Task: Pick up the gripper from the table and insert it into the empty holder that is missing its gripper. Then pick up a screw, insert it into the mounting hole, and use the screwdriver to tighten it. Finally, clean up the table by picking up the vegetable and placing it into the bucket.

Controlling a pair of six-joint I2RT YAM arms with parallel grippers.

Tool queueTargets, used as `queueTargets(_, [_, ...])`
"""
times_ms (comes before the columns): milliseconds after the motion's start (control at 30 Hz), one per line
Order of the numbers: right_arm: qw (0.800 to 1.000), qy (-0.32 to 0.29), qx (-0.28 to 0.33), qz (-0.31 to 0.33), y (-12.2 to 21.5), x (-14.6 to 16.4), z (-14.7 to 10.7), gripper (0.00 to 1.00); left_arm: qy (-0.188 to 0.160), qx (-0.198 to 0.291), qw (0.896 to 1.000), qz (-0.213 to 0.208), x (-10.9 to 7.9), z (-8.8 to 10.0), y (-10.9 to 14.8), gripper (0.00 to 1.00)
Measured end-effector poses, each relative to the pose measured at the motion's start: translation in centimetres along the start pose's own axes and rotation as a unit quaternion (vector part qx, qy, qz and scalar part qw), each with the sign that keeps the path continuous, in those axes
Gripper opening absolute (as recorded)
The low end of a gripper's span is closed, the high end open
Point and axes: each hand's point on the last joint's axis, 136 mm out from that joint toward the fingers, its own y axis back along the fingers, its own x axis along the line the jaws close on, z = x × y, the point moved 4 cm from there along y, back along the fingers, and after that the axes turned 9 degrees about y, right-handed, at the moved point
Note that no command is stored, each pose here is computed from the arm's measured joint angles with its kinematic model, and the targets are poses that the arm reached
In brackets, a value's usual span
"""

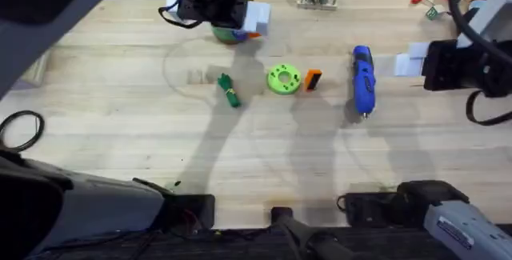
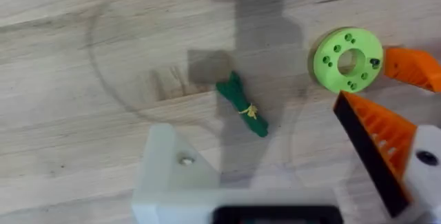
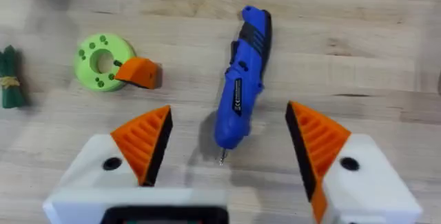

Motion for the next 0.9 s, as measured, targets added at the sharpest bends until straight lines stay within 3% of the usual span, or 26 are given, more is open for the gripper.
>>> queueTargets(667, [1.000, 0.000, 0.000, 0.000, 0.0, 0.0, 0.0, 0.990, -0.033, 0.006, 0.999, 0.035, 1.0, -0.4, 0.0, 0.986])
queueTargets(900, [1.000, 0.000, 0.000, 0.000, 0.0, 0.0, 0.0, 0.990, -0.033, -0.024, 0.999, 0.023, 0.5, 0.9, 0.0, 0.986])
